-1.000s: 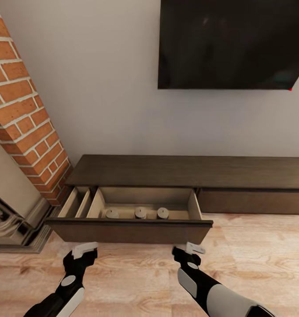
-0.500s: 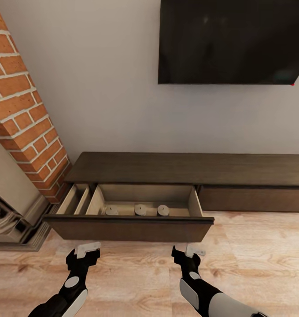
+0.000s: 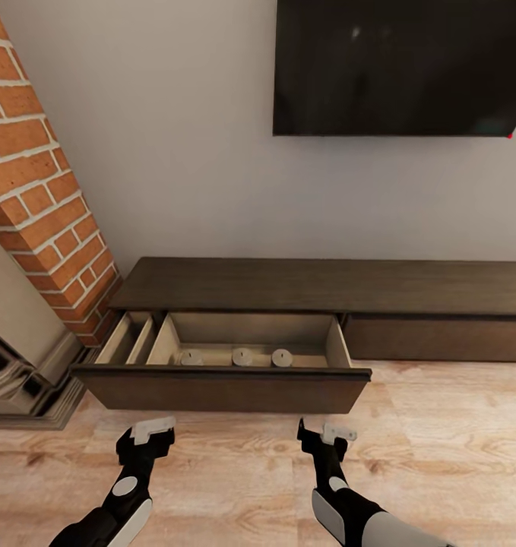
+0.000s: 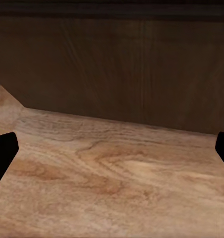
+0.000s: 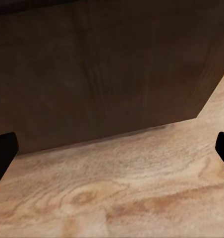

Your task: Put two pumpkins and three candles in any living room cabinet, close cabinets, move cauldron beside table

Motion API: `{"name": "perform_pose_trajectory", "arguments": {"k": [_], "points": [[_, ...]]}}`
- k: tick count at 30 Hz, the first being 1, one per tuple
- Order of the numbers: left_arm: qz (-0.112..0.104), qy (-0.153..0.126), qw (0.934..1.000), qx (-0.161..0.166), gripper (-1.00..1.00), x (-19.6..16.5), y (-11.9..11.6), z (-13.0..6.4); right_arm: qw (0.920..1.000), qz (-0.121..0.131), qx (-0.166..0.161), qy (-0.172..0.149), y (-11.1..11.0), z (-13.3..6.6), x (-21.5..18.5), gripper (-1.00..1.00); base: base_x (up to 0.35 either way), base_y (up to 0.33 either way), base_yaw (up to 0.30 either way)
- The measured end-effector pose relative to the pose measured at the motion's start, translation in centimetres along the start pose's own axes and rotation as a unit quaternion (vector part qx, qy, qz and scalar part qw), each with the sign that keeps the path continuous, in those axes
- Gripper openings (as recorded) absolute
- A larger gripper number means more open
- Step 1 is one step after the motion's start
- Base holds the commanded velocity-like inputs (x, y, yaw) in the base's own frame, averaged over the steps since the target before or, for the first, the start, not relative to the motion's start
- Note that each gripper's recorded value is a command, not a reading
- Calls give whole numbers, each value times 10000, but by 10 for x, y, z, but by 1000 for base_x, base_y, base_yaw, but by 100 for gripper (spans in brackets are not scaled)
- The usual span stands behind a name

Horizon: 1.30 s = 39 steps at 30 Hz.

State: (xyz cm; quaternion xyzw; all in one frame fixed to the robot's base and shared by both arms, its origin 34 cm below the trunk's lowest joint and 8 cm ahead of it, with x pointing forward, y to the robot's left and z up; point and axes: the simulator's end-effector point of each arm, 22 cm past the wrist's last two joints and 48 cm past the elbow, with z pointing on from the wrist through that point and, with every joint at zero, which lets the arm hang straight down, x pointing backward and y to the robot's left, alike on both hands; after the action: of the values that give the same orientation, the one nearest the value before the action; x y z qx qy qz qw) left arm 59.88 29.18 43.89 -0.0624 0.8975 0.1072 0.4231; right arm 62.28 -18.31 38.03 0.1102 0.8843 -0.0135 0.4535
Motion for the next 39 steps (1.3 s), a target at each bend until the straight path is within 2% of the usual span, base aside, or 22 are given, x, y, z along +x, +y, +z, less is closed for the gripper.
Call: {"name": "perform_pose_trajectory", "arguments": {"k": [4,8,14,39], "points": [[3,-9,9997,254,100,7,-12,4,10000,-27,-13,-25,-1,3,8,100,0,0,0],[4,-14,9995,320,100,14,-15,8,9998,16,-8,-178,-3,6,10,100,0,0,0],[-20,-33,9995,316,100,24,-15,14,9995,58,-19,-308,-5,9,19,100,0,0,0],[-202,-376,9987,276,100,58,-18,38,9996,64,-22,-289,-10,31,72,100,0,0,0]]}}
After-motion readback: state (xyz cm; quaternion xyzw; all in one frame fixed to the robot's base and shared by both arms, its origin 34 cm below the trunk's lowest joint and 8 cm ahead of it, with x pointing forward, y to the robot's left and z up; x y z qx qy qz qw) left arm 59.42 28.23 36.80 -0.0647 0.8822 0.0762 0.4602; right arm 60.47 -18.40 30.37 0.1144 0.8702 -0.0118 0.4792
